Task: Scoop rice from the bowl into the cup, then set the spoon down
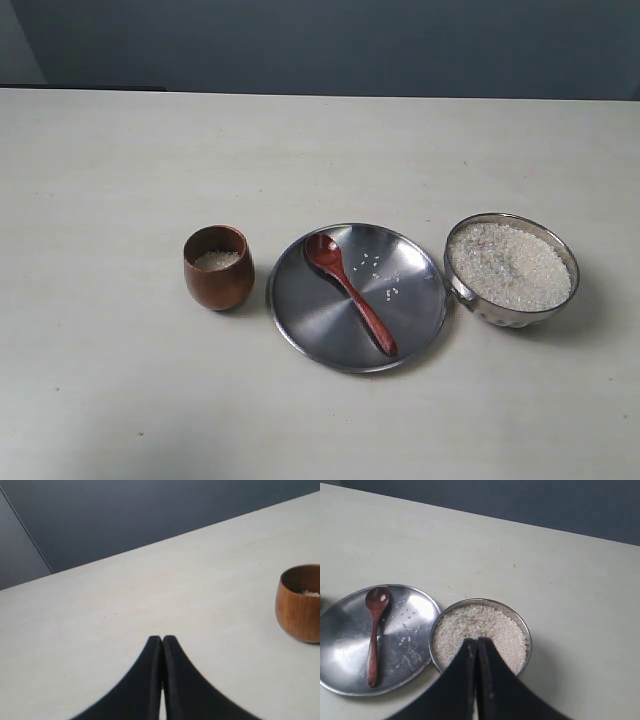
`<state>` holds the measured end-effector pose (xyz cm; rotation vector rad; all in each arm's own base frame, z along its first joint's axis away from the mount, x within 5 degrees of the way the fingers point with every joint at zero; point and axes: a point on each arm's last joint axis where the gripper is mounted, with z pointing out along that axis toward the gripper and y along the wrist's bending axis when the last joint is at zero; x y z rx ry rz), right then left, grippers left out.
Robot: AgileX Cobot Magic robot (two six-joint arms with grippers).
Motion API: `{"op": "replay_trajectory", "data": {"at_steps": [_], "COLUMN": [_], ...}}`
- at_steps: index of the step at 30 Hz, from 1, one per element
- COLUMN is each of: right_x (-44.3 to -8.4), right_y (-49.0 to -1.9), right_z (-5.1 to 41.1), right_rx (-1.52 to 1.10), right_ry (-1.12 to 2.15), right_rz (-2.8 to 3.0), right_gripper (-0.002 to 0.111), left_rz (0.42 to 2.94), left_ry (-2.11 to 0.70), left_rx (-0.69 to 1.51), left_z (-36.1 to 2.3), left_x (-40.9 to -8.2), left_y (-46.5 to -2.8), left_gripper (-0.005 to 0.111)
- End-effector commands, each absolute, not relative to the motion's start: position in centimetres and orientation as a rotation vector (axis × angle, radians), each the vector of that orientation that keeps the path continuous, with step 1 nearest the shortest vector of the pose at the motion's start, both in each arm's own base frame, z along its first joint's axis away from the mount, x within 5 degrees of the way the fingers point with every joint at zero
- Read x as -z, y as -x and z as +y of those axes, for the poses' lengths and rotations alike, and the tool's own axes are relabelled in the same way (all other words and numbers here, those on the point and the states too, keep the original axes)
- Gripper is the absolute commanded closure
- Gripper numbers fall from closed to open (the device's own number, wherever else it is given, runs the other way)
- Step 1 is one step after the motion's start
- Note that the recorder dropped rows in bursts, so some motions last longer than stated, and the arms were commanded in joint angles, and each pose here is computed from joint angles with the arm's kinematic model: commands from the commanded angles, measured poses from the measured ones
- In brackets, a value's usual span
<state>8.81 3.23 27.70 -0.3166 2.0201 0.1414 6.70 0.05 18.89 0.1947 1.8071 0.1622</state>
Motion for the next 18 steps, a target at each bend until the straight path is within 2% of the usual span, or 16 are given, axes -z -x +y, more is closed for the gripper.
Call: {"op": "replay_trajectory", "data": {"at_steps": [1,18], "right_x": [-27.6,-27.6], "right_y": [-8.8,-8.8], "right_z": [3.1,3.1], "right_rx": [-0.139,-0.135], "right_ry": [0.313,0.311], "right_rz": [2.016,2.019], "right_gripper": [0.108,0.108], "left_rz": [1.857,1.802], "left_ry": [-0.194,-0.166], "left_rx": [-0.156,-0.126], "left_z": [0.1,-0.1], "left_x": [-18.3,-18.4], "left_y": [-6.4,-5.4], "left_gripper": [0.106,0.106]}}
